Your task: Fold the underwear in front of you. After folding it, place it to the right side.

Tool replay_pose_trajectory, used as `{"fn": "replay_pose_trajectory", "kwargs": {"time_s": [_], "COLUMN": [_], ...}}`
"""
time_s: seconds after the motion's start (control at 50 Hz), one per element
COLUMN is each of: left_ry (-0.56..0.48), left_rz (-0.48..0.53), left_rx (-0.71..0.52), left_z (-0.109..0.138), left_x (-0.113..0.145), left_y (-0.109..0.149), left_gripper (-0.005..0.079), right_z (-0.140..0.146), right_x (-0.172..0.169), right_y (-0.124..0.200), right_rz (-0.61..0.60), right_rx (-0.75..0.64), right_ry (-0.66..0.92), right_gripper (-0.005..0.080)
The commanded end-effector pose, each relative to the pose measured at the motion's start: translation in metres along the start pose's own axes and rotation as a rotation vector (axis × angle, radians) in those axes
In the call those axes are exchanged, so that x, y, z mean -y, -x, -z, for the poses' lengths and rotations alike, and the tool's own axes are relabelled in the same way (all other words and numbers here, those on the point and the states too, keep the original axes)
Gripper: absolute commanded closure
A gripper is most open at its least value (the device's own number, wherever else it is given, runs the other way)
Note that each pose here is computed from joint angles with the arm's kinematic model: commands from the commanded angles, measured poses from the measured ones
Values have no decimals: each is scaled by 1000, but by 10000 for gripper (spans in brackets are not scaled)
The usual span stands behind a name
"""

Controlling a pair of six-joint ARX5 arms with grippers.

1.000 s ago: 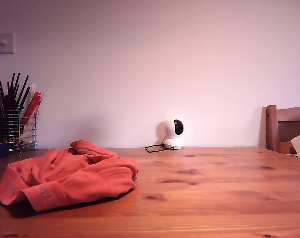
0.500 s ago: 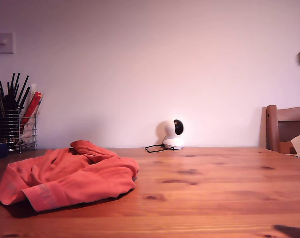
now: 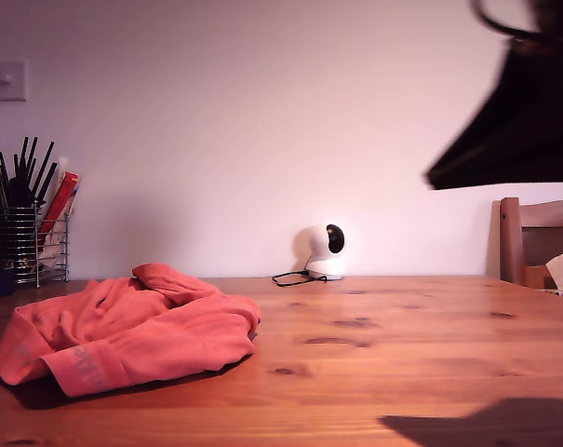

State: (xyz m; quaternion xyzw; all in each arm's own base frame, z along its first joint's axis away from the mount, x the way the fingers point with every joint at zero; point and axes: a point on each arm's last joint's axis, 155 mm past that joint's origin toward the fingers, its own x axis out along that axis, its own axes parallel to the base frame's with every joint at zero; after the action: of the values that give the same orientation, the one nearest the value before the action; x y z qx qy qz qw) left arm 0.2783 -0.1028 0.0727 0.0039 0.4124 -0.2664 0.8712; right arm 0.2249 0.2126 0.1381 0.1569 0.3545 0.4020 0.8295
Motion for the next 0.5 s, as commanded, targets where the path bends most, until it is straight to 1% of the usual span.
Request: {"fn": "replay_pose_trajectory", "kwargs": {"time_s": [0.0,0.08,0.26,0.48], "left_ry": [-20,-36,-110,-146], "left_rz": [4,21,52,17], "left_rx": [-14,-19,33,14], "left_z": [-3,-7,-23,-18], "left_x": [0,3,14,10], "left_y": [-7,-18,-43,-78], "left_gripper": [762,762,762,762], "right_z": [-9,-8,-3,-3], "right_x": [-5,-5,1,7], "right_y": [-5,-16,-38,-52], "right_rz": [-8,-10,-8,-3], "right_rx": [0,-38,-107,-137], "right_ry": [39,37,15,25], "right_gripper": [764,764,764,764]}}
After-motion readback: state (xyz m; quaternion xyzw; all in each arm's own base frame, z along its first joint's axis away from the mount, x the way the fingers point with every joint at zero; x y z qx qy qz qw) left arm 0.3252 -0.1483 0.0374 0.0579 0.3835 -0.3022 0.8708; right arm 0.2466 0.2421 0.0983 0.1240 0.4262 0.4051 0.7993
